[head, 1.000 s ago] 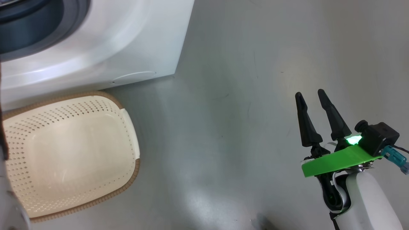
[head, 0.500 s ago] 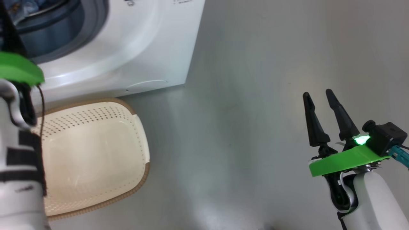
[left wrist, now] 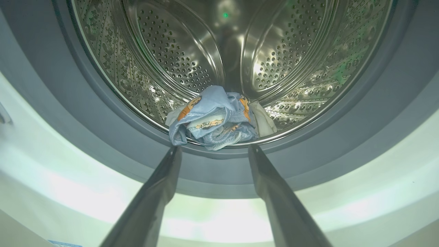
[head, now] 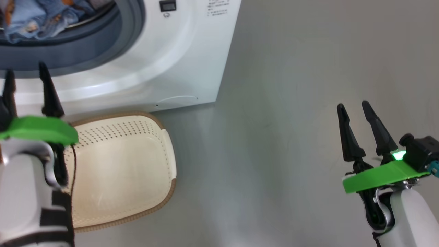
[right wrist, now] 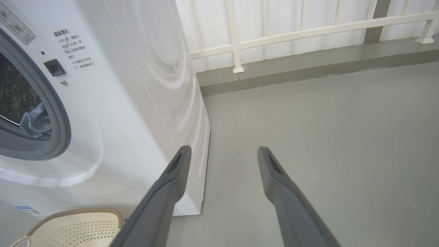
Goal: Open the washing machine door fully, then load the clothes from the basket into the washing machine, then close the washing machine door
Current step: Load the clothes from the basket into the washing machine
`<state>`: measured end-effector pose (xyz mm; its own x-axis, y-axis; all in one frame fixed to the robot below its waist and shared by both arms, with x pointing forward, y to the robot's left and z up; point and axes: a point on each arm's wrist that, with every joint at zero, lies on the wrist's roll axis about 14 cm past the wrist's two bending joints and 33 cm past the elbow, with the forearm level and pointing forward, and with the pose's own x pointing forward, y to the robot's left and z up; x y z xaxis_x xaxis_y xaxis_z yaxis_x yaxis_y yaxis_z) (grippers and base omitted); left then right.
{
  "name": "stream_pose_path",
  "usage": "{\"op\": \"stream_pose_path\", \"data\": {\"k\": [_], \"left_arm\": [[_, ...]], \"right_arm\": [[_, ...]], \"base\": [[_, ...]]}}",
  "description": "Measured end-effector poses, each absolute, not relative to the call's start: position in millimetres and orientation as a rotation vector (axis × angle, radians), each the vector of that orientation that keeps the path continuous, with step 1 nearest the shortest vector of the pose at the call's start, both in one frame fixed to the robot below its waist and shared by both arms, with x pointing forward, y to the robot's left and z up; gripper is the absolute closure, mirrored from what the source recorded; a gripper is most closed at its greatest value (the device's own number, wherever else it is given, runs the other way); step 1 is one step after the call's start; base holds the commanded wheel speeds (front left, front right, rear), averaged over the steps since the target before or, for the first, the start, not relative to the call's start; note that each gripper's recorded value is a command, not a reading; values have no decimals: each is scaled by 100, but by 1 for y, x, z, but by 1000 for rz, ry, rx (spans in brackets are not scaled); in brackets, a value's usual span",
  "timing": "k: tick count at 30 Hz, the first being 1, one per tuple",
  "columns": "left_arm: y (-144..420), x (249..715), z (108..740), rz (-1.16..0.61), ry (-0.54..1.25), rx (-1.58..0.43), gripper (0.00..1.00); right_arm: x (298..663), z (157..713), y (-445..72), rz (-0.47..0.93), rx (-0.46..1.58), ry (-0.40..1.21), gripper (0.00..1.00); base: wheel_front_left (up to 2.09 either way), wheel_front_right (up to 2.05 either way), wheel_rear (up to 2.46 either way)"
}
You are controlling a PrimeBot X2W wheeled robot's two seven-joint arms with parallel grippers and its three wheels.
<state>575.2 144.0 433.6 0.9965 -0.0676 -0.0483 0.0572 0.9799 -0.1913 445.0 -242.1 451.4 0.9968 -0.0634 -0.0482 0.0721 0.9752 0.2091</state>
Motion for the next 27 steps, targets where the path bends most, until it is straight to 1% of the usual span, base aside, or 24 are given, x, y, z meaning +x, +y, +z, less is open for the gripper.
{"op": "stream_pose_path", "data": {"k": [19, 27], "left_arm": [[173, 469, 427, -18, 120, -149, 0], [183, 433, 435, -3, 111, -161, 0]], "right_arm": [[410, 468, -239, -47, 203, 28, 0], [393, 472, -236, -37, 203, 25, 0]], "base": [[0, 0, 0], [0, 0, 0]]}}
